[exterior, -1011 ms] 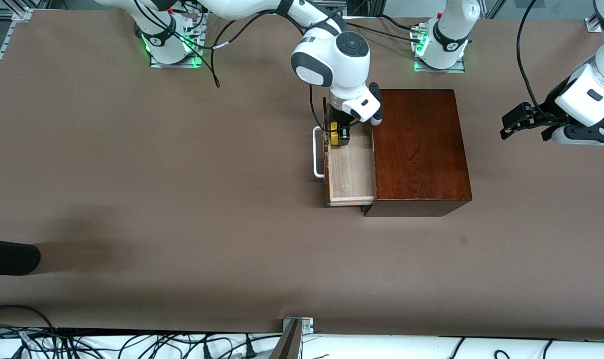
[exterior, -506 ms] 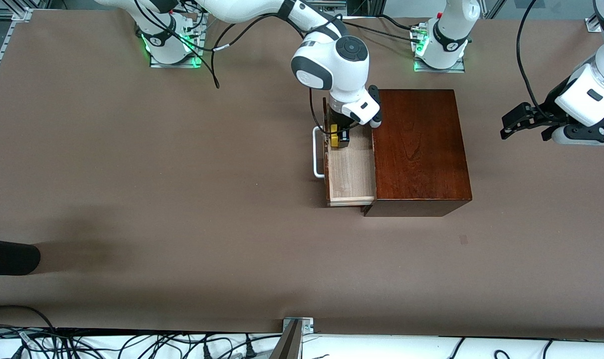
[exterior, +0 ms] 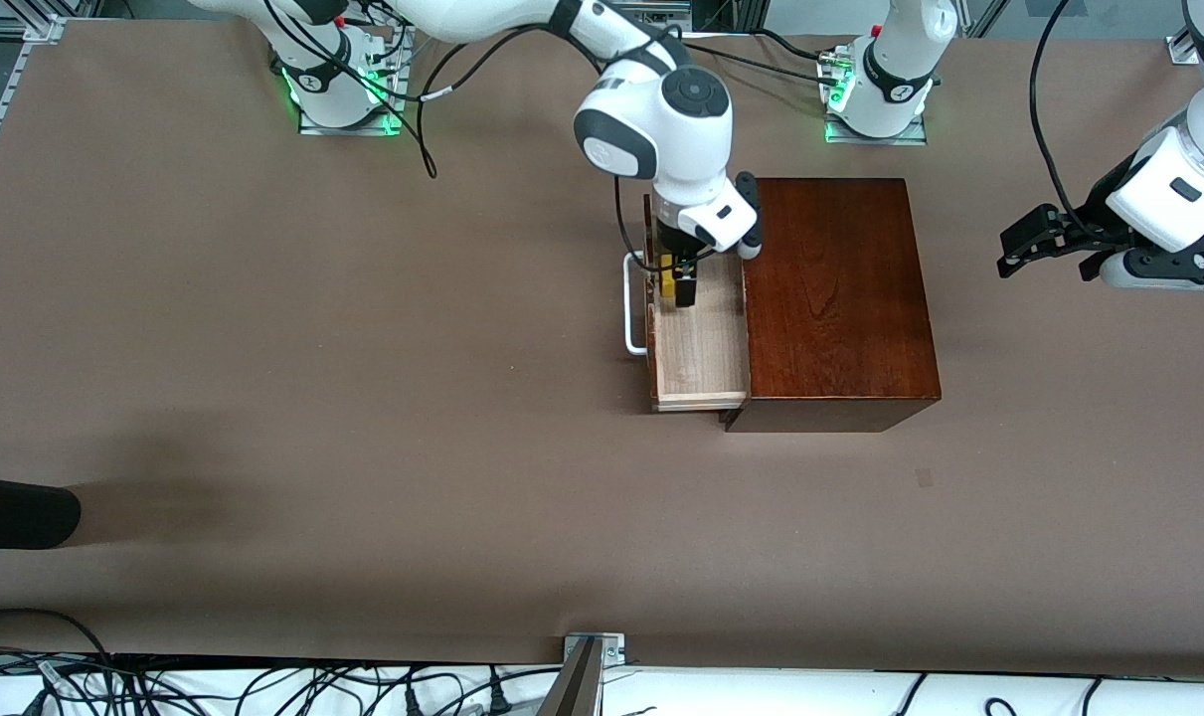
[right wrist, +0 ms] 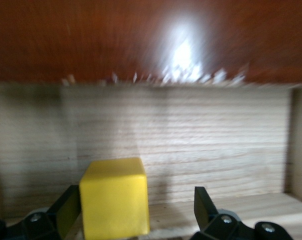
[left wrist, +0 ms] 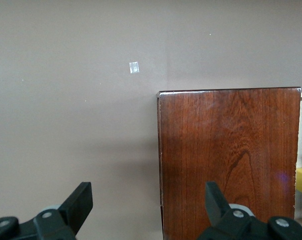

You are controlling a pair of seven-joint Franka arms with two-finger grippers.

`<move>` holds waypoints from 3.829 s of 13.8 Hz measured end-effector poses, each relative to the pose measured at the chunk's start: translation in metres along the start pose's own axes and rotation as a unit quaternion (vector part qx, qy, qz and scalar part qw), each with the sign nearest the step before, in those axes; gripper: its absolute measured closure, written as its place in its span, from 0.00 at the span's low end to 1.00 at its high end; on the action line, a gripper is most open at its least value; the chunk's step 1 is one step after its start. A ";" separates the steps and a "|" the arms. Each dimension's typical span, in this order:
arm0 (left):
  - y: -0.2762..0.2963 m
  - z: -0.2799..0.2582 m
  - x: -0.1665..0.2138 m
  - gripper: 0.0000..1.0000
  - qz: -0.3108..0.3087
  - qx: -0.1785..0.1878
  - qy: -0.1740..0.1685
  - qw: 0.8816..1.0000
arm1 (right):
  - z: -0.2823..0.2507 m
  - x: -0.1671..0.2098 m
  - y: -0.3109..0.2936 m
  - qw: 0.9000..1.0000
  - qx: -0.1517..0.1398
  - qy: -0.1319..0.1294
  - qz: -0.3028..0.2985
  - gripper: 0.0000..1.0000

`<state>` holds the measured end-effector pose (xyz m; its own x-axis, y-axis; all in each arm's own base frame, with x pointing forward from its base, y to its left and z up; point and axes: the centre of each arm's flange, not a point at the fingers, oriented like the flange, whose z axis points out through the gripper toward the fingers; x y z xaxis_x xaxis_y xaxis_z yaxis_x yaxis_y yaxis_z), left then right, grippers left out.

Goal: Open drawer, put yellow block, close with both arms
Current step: 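Open the right gripper and withdraw it while the left gripper approaches, then push the drawer front shut with the left gripper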

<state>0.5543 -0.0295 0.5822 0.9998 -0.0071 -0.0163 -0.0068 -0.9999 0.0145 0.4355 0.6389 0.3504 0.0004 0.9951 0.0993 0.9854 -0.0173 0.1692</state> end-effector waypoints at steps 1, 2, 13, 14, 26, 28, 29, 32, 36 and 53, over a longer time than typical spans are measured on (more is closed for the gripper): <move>0.000 0.000 0.000 0.00 0.000 0.000 0.000 1.000 | -0.024 0.002 0.006 1.000 -0.008 0.015 0.005 0.00; 0.000 0.000 0.000 0.00 0.000 0.000 0.000 1.000 | -0.050 0.002 0.013 0.999 -0.018 0.028 0.012 0.00; 0.108 0.007 -0.046 0.00 0.175 0.005 -0.127 0.976 | -0.248 -0.270 0.223 0.958 -0.032 0.054 0.280 0.00; 0.129 0.009 -0.052 0.00 0.205 -0.010 -0.134 0.969 | -0.263 -0.294 0.226 0.949 -0.029 0.047 0.310 0.00; 0.406 0.138 -0.033 0.00 0.516 -0.149 -0.122 0.835 | -0.287 -0.536 0.166 0.818 0.034 -0.013 0.574 0.00; 0.429 0.163 -0.031 0.00 0.580 -0.134 -0.087 0.799 | -0.274 -0.546 0.165 0.803 0.024 -0.039 0.594 0.00; 0.441 0.177 -0.031 0.00 0.610 -0.124 -0.069 0.779 | -0.271 -0.546 0.164 0.797 0.023 -0.044 0.601 0.00; 0.470 0.225 -0.037 0.00 0.671 -0.081 -0.052 0.736 | -0.271 -0.544 0.164 0.791 0.022 -0.046 0.609 0.00; 0.489 0.283 -0.054 0.00 0.700 -0.044 -0.080 0.708 | -0.280 -0.542 0.162 0.788 0.016 -0.041 0.614 0.00; 0.393 0.304 -0.027 0.00 0.670 -0.010 -0.243 0.701 | -0.276 -0.543 0.153 0.780 0.038 -0.085 0.619 0.00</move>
<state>0.5200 -0.4270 0.2844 -0.0290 -0.9493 -0.3130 -0.9298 -0.0893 0.3570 0.5390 0.0693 0.5933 0.9756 0.2193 0.0068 0.2194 -0.9756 -0.0125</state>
